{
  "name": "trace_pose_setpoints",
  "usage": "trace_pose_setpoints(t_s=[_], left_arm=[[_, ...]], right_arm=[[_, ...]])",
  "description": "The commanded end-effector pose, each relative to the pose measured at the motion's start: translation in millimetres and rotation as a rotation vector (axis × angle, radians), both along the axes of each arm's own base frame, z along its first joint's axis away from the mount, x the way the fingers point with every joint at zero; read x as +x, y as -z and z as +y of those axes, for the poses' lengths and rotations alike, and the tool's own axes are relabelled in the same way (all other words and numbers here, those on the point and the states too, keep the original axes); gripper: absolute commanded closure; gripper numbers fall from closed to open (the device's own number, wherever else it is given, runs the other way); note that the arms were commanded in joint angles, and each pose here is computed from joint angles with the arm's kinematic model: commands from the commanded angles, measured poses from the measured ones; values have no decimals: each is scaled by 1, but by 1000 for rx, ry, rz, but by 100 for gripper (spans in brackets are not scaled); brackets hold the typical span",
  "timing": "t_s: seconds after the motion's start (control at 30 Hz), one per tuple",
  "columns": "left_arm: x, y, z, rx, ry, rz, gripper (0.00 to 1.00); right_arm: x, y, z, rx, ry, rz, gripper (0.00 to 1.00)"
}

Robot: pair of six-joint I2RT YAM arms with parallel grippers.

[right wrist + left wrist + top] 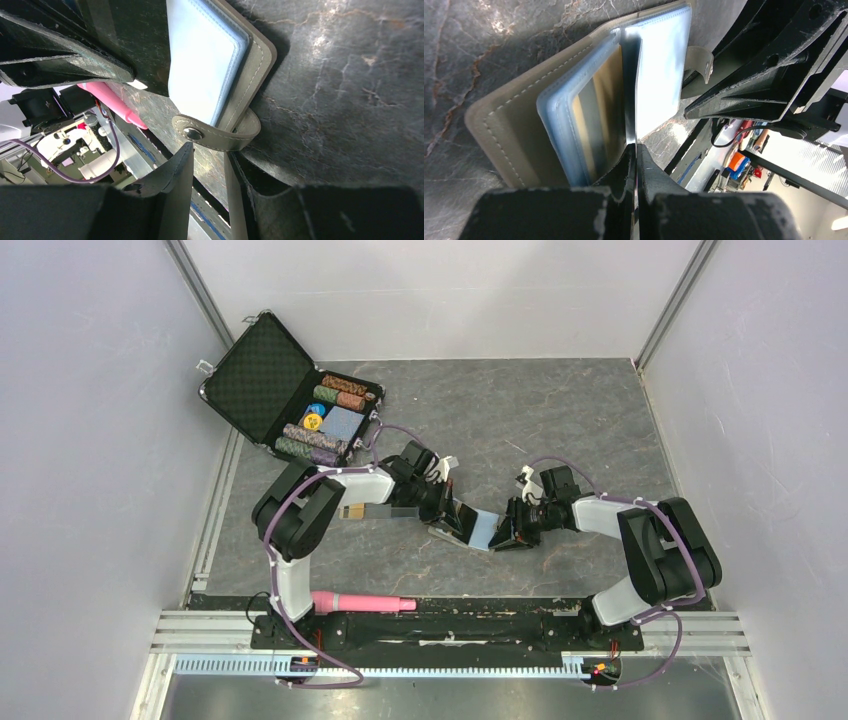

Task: Put the credit cards into the card holder
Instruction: Insert the credit card into the card holder.

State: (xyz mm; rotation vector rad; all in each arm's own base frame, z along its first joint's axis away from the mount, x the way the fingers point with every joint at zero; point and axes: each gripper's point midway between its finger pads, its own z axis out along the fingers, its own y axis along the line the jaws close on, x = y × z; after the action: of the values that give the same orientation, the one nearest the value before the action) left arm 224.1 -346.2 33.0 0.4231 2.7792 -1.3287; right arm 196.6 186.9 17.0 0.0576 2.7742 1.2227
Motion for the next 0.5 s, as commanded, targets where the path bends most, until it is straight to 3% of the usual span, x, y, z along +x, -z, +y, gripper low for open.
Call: trace_pose_setpoints(t_s=[0.0, 0.47], left_arm=[[-2, -1, -10, -40, 38, -2, 98], [-5, 2, -14, -54, 39, 29, 98]], right_arm=[[3, 11, -6, -55, -3, -29, 68], [3, 11, -5, -51, -7, -33, 69]])
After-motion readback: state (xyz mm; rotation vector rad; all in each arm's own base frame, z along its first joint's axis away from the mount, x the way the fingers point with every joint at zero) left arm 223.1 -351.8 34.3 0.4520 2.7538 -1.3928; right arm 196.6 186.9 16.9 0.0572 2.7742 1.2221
